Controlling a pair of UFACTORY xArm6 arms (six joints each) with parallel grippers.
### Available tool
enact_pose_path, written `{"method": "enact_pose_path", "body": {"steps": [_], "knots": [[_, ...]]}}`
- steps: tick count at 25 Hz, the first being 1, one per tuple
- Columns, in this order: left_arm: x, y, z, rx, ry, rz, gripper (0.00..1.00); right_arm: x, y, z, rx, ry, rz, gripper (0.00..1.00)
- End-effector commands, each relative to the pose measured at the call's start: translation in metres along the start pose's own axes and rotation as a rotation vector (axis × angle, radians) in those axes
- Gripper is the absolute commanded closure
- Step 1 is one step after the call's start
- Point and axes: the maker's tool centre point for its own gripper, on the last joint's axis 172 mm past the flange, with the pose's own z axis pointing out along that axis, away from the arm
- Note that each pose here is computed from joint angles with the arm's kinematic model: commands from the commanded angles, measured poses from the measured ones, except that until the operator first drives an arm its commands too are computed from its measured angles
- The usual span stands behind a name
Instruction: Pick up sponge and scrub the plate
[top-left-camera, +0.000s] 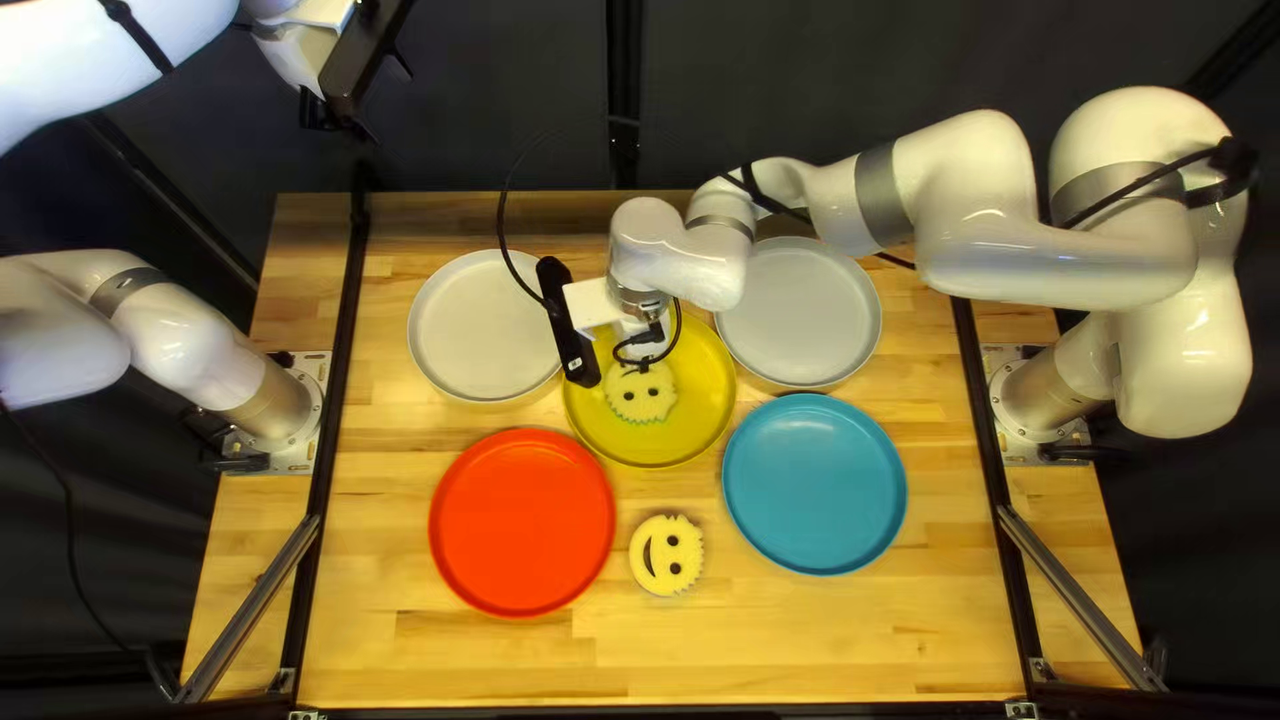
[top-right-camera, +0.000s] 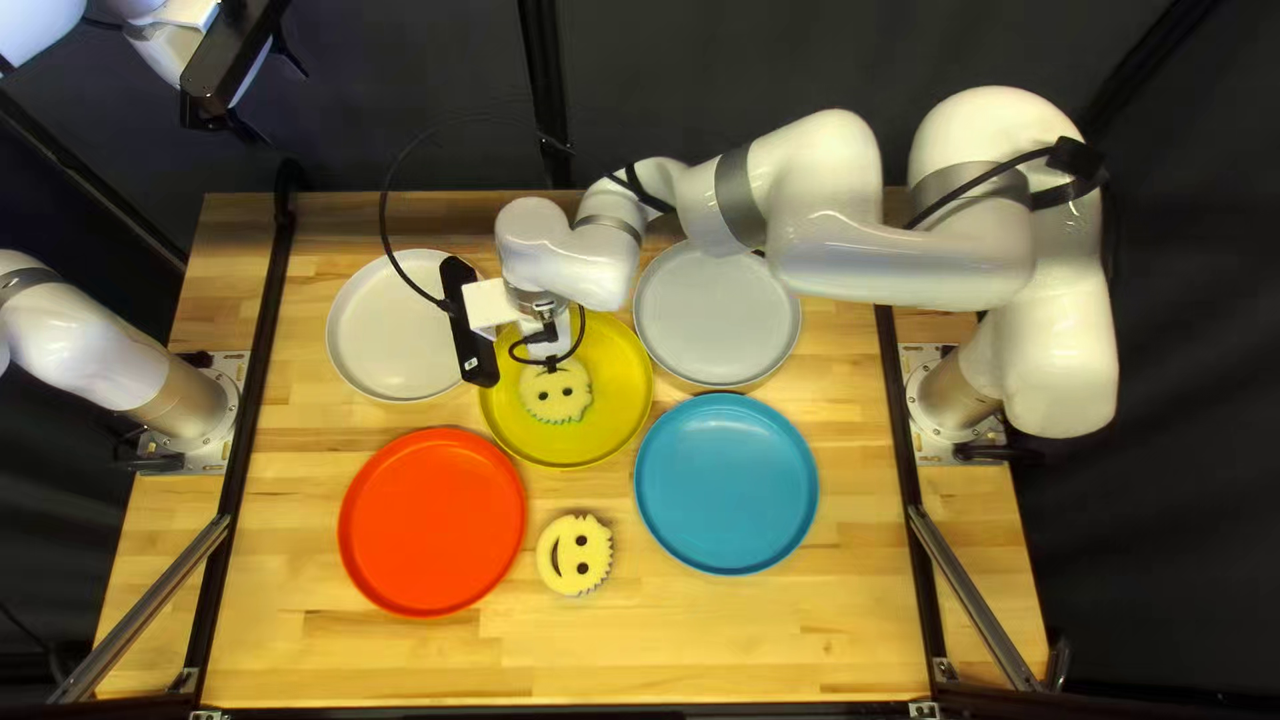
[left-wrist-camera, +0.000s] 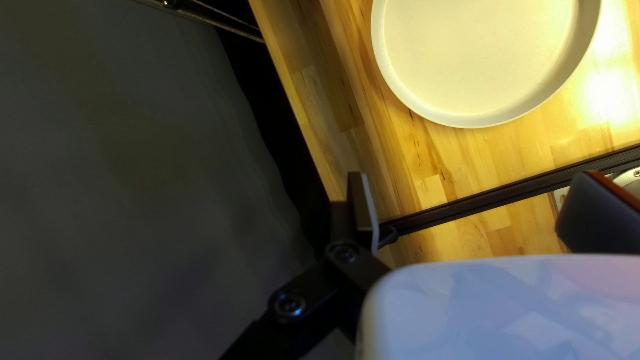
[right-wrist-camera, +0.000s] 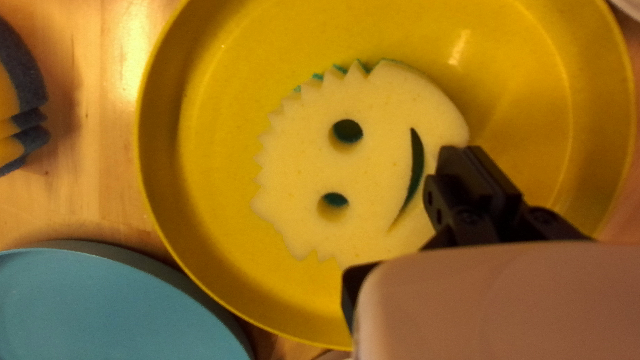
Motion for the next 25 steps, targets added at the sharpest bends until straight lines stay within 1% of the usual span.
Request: {"method": "enact_pose_path", "body": {"steps": [1,5,9,18,25], "knots": [[0.0,0.0,0.0,0.0,0.0,0.0,0.0,-0.008,0.014,-0.003,0.013,0.0,0.038,1.0],[0.0,0.0,0.0,0.0,0.0,0.0,0.0,-0.017,0.02,-0.008,0.02,0.004,0.073,1.0],[0.0,0.0,0.0,0.0,0.0,0.0,0.0,-0.011,0.013,-0.006,0.017,0.007,0.085,1.0],[0.0,0.0,0.0,0.0,0.0,0.0,0.0,0.015,-0.019,-0.001,-0.012,0.008,0.052,1.0],[0.0,0.0,0.0,0.0,0.0,0.0,0.0,0.028,-0.033,0.002,-0.03,0.008,0.02,1.0]]}}
